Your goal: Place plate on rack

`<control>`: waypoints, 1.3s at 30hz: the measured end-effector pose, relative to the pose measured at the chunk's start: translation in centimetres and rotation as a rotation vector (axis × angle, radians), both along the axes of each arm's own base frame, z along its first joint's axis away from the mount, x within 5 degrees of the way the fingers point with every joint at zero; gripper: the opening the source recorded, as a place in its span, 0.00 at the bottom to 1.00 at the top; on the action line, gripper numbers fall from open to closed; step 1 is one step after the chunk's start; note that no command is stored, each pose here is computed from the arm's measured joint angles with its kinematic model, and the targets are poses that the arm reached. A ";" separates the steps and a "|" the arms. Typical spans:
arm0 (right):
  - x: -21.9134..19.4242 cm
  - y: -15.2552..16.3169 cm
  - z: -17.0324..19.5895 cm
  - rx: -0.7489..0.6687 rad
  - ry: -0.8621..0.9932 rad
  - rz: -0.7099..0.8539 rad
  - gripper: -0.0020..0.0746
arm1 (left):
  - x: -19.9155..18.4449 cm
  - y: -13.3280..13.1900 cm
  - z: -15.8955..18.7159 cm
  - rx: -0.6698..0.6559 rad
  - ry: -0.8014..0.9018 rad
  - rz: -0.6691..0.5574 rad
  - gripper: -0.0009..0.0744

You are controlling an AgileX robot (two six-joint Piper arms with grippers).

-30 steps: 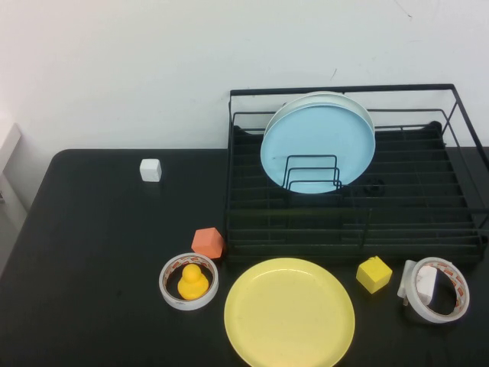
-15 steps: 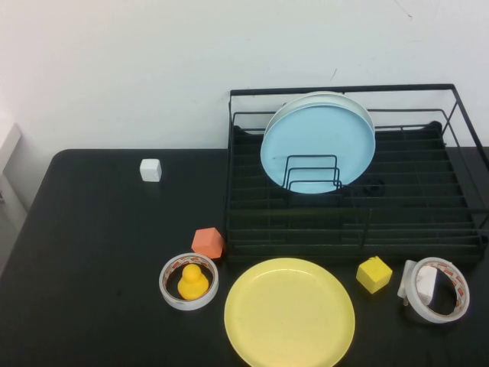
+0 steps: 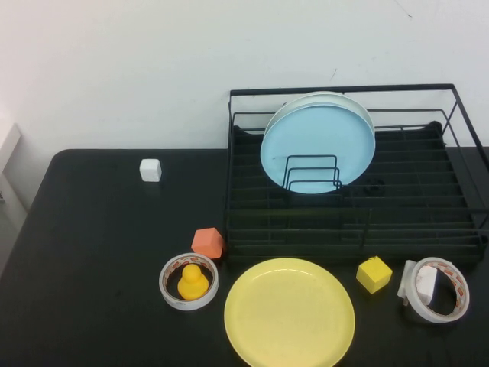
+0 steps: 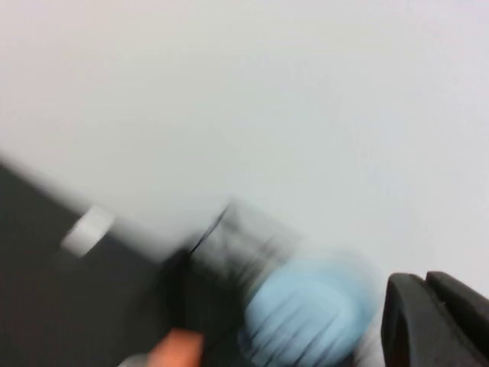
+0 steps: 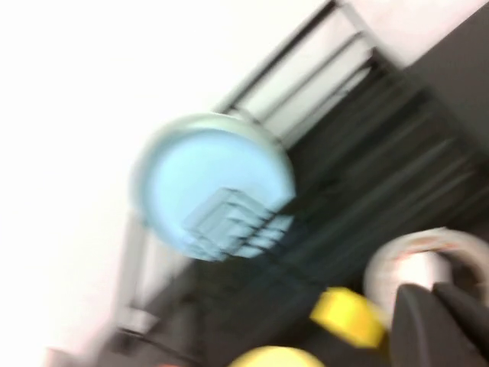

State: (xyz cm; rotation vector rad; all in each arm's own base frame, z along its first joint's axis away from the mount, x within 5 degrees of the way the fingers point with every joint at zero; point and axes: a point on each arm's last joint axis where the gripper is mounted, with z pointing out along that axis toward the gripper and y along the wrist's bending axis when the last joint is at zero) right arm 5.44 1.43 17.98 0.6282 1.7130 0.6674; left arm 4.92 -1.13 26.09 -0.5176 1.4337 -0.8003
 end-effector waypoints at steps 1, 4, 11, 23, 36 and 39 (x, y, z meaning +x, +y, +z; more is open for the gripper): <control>0.0 0.1 0.2 0.054 -0.012 -0.001 0.02 | 0.2 -0.4 0.7 0.115 0.059 -0.034 0.01; 0.1 0.1 0.4 0.108 -0.037 -0.010 0.02 | 1.5 -0.8 1.7 0.394 0.292 -0.115 0.01; 0.1 0.0 0.6 0.007 -0.065 -0.002 0.02 | 7.2 -1.0 4.7 0.811 0.536 -0.283 0.01; -0.3 1.1 -0.3 -0.198 -0.005 0.172 0.02 | 16.4 -7.2 3.8 0.885 0.644 -0.708 0.01; -0.3 1.1 -0.3 -0.203 -0.007 0.171 0.02 | 20.3 -15.7 -6.0 0.923 0.868 -0.851 0.22; -0.3 1.1 -0.3 -0.218 -0.010 0.174 0.02 | 21.4 -16.5 -8.2 0.859 0.967 -0.827 0.48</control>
